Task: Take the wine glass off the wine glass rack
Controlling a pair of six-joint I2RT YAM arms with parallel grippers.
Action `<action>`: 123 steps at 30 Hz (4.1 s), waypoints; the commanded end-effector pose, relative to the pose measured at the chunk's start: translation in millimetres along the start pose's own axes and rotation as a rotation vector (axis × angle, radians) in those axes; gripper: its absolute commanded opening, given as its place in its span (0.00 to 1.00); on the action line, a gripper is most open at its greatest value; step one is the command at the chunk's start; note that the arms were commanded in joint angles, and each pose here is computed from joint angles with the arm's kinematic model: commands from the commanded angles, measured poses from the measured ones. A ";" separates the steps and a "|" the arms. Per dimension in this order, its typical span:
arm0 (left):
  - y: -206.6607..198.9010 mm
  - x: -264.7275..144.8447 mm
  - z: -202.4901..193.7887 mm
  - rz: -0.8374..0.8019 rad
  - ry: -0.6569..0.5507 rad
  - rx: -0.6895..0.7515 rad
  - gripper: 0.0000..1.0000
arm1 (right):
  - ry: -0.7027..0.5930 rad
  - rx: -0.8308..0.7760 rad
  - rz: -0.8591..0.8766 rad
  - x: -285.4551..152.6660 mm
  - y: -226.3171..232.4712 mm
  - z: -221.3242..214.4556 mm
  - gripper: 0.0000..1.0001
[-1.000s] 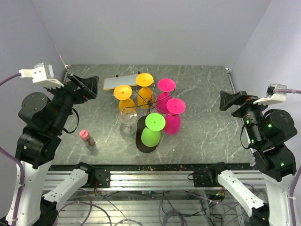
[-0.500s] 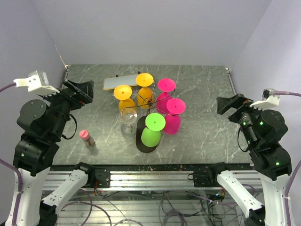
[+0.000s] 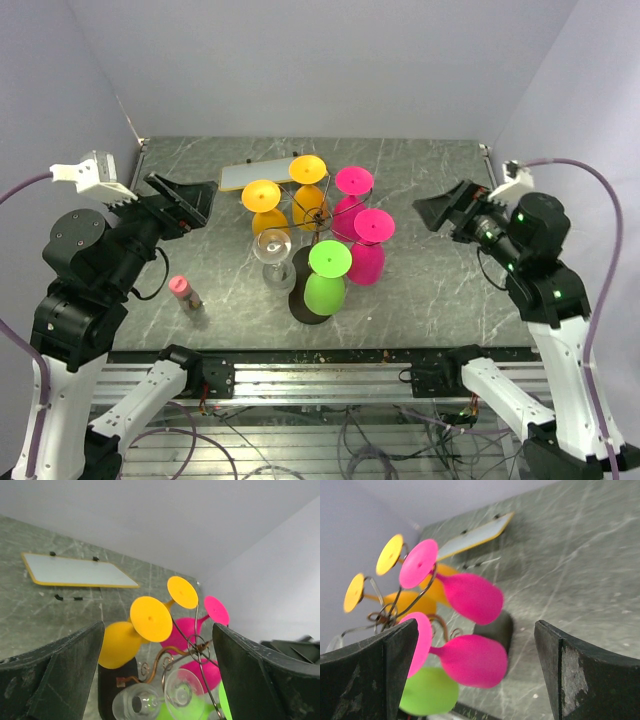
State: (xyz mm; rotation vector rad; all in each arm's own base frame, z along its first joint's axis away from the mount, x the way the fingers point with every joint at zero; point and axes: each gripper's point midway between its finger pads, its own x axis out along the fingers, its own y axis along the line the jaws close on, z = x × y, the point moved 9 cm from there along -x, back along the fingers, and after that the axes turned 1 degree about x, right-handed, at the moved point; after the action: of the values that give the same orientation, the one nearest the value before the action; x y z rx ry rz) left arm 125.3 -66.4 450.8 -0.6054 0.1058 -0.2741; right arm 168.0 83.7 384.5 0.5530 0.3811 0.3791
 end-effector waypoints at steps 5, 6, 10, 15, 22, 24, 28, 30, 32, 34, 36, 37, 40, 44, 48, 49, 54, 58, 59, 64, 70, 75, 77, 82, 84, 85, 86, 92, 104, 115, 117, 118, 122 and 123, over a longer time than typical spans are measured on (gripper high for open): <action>-6.1 2.4 -17.0 -0.098 0.129 -0.043 1.00 | 0.275 -0.043 0.375 21.9 17.5 -17.5 0.97; -6.3 3.4 -18.2 -0.102 0.138 -0.044 1.00 | 0.302 -0.055 0.395 23.4 17.2 -19.2 0.96; -7.5 8.3 -22.7 -0.129 0.171 -0.043 0.98 | 0.377 -0.092 0.424 26.2 13.8 -24.6 0.90; -8.2 11.6 -23.5 -0.141 0.187 -0.023 0.98 | 0.459 -0.124 0.481 25.7 12.3 -30.5 0.77; -9.1 14.2 -23.9 -0.151 0.196 -0.017 0.97 | 0.442 -0.100 0.470 31.6 14.0 -26.2 0.66; -9.4 13.7 -23.5 -0.151 0.196 -0.015 0.97 | 0.439 -0.087 0.451 34.2 13.7 -24.5 0.66; -9.1 10.6 -21.7 -0.144 0.187 -0.011 0.97 | 0.442 -0.056 0.416 40.5 12.1 -23.5 0.66; -9.0 9.6 -21.1 -0.143 0.186 -0.004 0.97 | 0.452 -0.048 0.386 42.5 10.0 -23.9 0.63; -9.1 7.9 -20.3 -0.140 0.186 0.001 0.97 | 0.458 -0.044 0.378 43.1 9.8 -23.3 0.58; -8.2 7.9 -20.7 -0.136 0.188 0.006 0.97 | 0.457 -0.028 0.367 43.3 10.6 -22.6 0.53; -8.1 7.4 -21.6 -0.141 0.189 0.004 0.97 | 0.454 0.009 0.338 42.7 11.1 -22.0 0.46; -8.6 7.4 -21.5 -0.147 0.186 0.002 0.97 | 0.450 0.031 0.316 42.3 11.1 -21.5 0.43; -9.9 7.2 -21.4 -0.162 0.183 -0.001 0.97 | 0.460 0.093 0.307 41.1 12.8 -23.3 0.37; -11.1 7.2 -20.9 -0.170 0.189 0.001 0.97 | 0.459 0.141 0.306 38.1 16.2 -22.2 0.26; -12.0 5.5 -19.6 -0.180 0.179 0.002 0.97 | 0.444 0.171 0.284 35.7 18.2 -20.2 0.22; -12.3 4.6 -19.0 -0.182 0.174 0.002 0.97 | 0.441 0.186 0.272 35.6 18.2 -19.8 0.19; -12.9 2.8 -17.3 -0.178 0.173 0.005 0.97 | 0.444 0.296 0.205 32.5 18.9 -21.6 0.09; -14.0 2.2 -16.3 -0.185 0.166 0.000 0.98 | 0.418 0.356 0.165 26.1 22.2 -18.1 0.00; -13.9 2.4 -16.6 -0.185 0.166 -0.002 0.98 | 0.411 0.365 0.165 24.4 23.4 -17.3 0.00; -13.3 3.5 -18.4 -0.184 0.175 -0.007 0.97 | 0.395 0.403 0.195 16.4 30.2 -13.8 0.00; -12.7 0.9 -16.8 -0.174 0.164 -0.004 0.98 | 0.443 0.424 0.252 7.5 34.9 -17.7 0.00; -12.5 2.4 -19.0 -0.180 0.170 -0.015 0.98 | 0.480 0.472 0.297 1.4 38.3 -21.5 0.00; -12.5 2.8 -19.6 -0.182 0.171 -0.019 0.98 | 0.511 0.486 0.348 0.5 40.8 -23.2 0.00; -12.6 2.9 -20.1 -0.184 0.174 -0.021 0.98 | 0.527 0.497 0.385 1.7 45.8 -22.5 0.00; -12.7 1.7 -19.5 -0.185 0.170 -0.019 0.98 | 0.535 0.497 0.394 3.3 47.4 -21.7 0.00; -12.7 1.3 -19.1 -0.183 0.168 -0.019 0.98 | 0.534 0.497 0.394 4.7 47.8 -21.0 0.00; -12.6 0.8 -18.9 -0.183 0.167 -0.017 0.98 | 0.531 0.501 0.391 6.7 47.5 -20.5 0.00; -14.0 -1.1 -15.1 -0.184 0.154 -0.004 0.98 | 0.539 0.545 0.413 17.4 46.0 -22.2 0.00; -12.4 -0.9 -15.0 -0.175 0.146 0.008 0.98 | 0.536 0.525 0.416 45.4 48.7 -11.6 0.00; -16.4 -3.7 -11.4 -0.193 0.138 -0.008 1.00 | 0.334 0.556 0.195 45.2 45.5 5.3 0.00; -16.5 -3.3 -11.4 -0.193 0.138 -0.010 1.00 | 0.234 0.536 0.083 41.9 38.0 9.4 0.00; -16.9 -3.0 -11.3 -0.195 0.138 -0.012 1.00 | 0.189 0.518 0.039 38.3 34.4 10.9 0.00; -22.1 1.5 -11.0 -0.236 0.150 -0.029 1.00 | -0.008 0.422 -0.045 20.5 26.4 23.0 0.00; -24.7 3.5 -10.7 -0.256 0.157 -0.036 1.00 | -0.053 0.381 -0.036 15.5 26.6 26.9 0.00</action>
State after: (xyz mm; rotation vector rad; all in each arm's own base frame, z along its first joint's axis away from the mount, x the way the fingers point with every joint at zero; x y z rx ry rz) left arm 122.6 -86.3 439.3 -0.6052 0.2280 -0.4783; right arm 195.1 122.8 399.8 1.0315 0.6532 0.3918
